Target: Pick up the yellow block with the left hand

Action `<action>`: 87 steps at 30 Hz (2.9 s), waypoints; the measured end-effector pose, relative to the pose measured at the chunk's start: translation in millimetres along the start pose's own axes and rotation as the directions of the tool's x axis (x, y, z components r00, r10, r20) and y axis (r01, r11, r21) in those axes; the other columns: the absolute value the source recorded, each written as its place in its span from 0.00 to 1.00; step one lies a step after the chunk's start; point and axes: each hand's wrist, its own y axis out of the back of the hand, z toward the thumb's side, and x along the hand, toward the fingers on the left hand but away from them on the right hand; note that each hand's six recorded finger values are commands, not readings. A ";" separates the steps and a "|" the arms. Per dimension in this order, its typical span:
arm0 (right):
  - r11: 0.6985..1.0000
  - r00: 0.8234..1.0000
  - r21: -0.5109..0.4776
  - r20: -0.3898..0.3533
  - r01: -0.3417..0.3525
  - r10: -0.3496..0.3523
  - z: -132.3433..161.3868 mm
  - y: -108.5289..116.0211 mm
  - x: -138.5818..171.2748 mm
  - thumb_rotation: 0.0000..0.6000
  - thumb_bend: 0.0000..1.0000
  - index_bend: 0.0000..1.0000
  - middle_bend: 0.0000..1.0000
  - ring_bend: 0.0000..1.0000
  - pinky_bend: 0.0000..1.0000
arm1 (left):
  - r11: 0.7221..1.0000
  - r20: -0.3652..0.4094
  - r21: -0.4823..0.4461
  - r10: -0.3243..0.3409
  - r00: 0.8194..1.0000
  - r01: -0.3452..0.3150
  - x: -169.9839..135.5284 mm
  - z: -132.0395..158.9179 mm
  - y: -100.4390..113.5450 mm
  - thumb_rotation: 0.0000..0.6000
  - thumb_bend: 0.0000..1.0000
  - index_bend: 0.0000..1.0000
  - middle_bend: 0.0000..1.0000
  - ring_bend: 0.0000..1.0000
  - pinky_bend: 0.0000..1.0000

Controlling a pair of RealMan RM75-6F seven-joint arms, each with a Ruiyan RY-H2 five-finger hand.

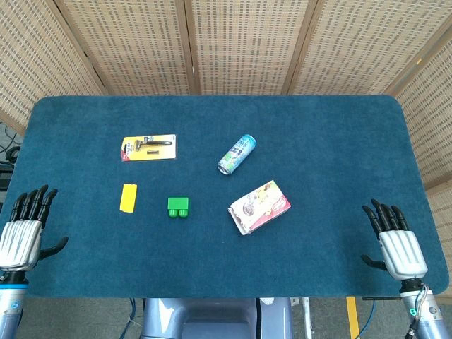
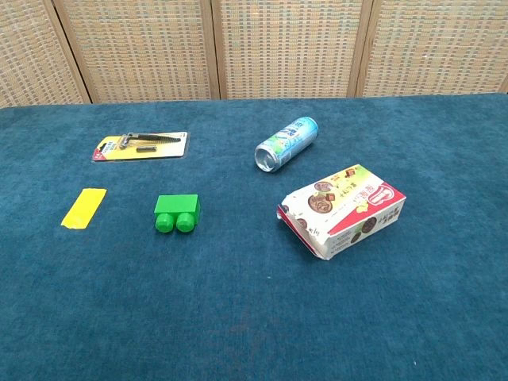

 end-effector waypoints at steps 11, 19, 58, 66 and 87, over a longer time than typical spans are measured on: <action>1.000 1.000 -0.004 -0.002 0.008 -0.008 0.4 1.9 0.9 1.00 0.04 0.00 0.00 0.00 0.00 | 1.000 0.001 0.000 -0.003 1.000 0.003 0.6 -0.3 -0.9 1.00 0.21 0.00 0.00 0.00 0.00; 1.000 1.000 -0.006 0.004 0.008 -0.008 -1.6 2.3 0.4 1.00 0.04 0.00 0.00 0.00 0.00 | 1.000 -0.004 0.007 -0.016 1.000 0.016 1.9 -1.1 -4.6 1.00 0.21 0.00 0.00 0.00 0.00; 1.000 1.000 -0.024 0.016 0.006 -0.005 -7.1 3.4 -0.8 1.00 0.04 0.00 0.00 0.00 0.00 | 0.976 0.072 0.169 -0.151 0.986 0.137 73.1 23.8 -47.6 1.00 0.26 0.00 0.00 0.00 0.00; 0.999 1.000 -0.033 0.020 0.007 -0.006 -9.3 4.2 -1.5 1.00 0.04 0.00 0.00 0.00 0.00 | 0.967 0.090 0.197 -0.183 0.979 0.162 91.1 36.7 -68.1 1.00 0.26 0.00 0.00 0.00 0.00; 0.998 0.999 -0.059 0.032 0.014 -0.012 -14.6 6.5 -3.6 1.00 0.04 0.00 0.00 0.00 0.00 | 0.925 0.091 0.312 -0.257 0.962 0.218 127.2 68.8 -109.7 1.00 0.26 0.00 0.00 0.00 0.00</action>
